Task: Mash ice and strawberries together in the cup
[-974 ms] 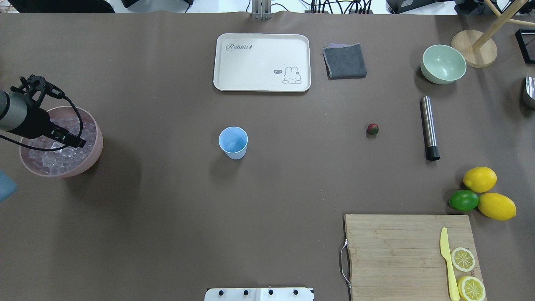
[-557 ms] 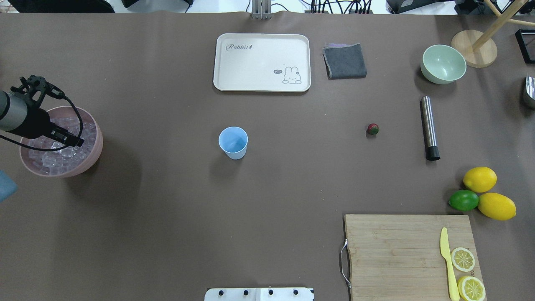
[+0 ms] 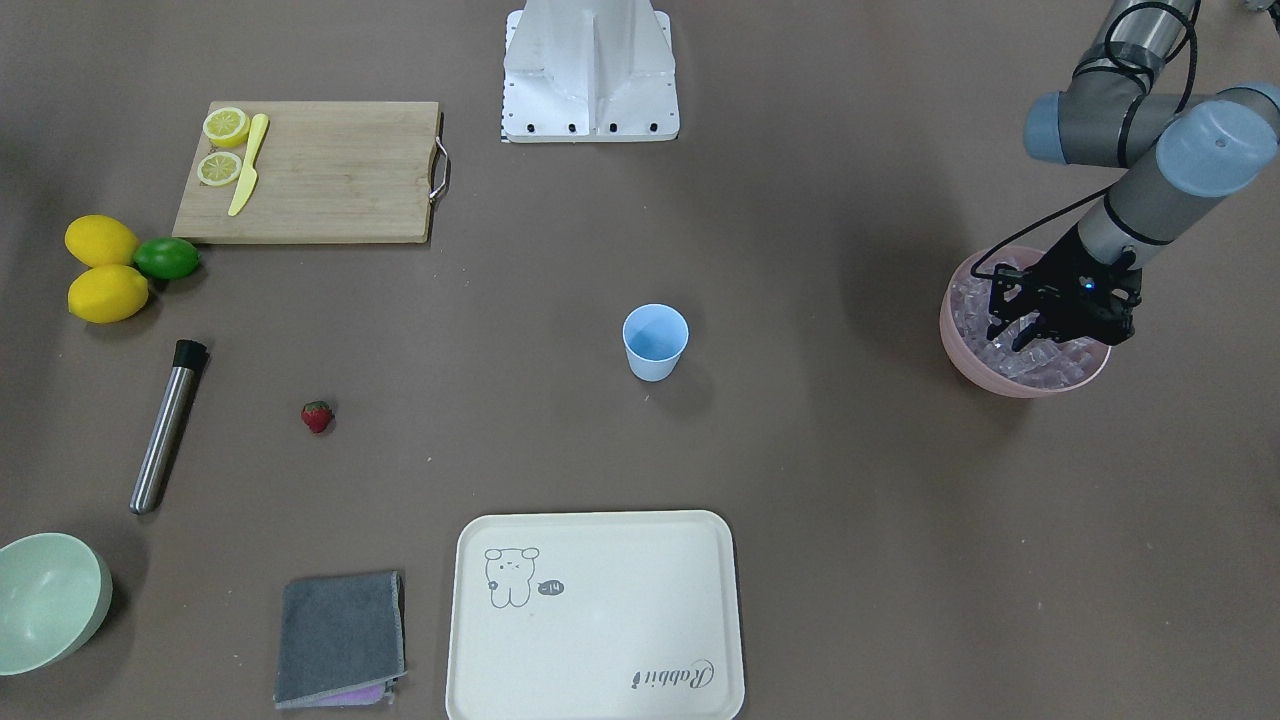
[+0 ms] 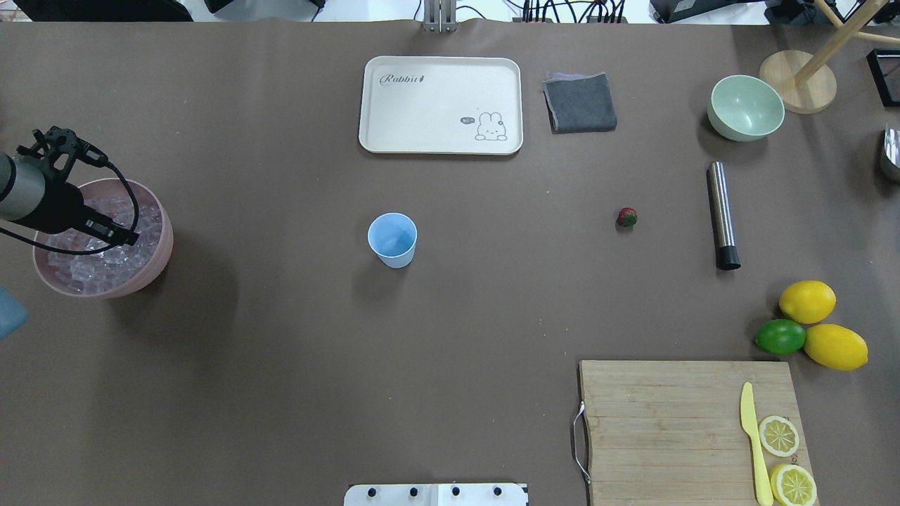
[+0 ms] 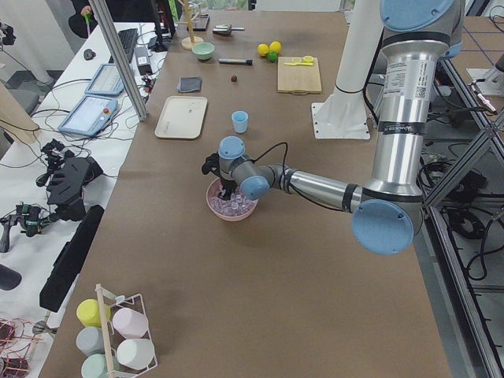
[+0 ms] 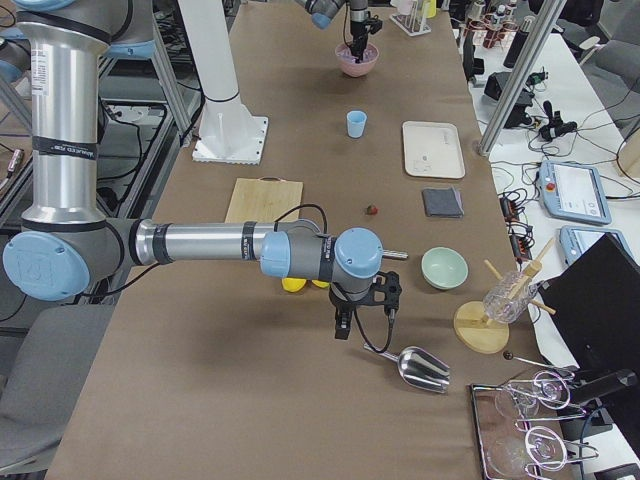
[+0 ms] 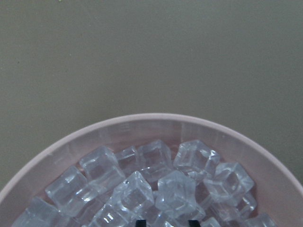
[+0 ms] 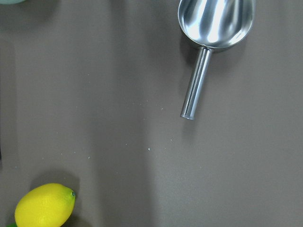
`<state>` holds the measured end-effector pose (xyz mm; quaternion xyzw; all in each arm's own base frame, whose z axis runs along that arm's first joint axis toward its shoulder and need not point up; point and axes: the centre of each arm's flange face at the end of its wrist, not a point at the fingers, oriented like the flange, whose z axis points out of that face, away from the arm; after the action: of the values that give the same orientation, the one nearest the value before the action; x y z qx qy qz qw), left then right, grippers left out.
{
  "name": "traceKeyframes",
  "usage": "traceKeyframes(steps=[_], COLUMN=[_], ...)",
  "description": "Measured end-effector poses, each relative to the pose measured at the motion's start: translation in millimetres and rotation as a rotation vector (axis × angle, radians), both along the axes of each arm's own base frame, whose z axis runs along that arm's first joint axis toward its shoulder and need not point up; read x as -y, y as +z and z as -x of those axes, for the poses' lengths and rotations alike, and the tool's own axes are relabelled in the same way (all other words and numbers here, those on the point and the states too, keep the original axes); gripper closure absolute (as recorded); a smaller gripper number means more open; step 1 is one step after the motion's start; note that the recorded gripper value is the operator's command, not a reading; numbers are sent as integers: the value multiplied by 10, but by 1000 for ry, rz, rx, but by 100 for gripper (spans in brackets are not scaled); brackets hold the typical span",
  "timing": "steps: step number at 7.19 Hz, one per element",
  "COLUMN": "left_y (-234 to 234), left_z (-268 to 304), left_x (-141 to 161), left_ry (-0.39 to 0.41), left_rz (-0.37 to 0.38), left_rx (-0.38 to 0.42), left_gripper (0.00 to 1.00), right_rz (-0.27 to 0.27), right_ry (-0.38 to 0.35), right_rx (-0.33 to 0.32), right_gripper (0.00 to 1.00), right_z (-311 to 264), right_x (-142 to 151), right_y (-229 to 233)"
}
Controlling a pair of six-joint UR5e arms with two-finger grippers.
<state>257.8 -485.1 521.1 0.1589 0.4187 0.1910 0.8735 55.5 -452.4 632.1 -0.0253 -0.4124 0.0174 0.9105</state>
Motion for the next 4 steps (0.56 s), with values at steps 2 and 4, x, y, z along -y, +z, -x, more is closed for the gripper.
traceKeyframes(steps=[2,4], left_y=[-17,-79], left_z=[0,22], left_x=[-2,-10], left_ry=[2,4], left_rz=[-3,-8], left_rx=[-3,-13], left_gripper=[100,100], right_rz=[0,-2], right_ry=[0,0], right_rx=[0,0], right_gripper=[0,0], right_z=[0,0], right_x=[2,13], right_y=[0,-7])
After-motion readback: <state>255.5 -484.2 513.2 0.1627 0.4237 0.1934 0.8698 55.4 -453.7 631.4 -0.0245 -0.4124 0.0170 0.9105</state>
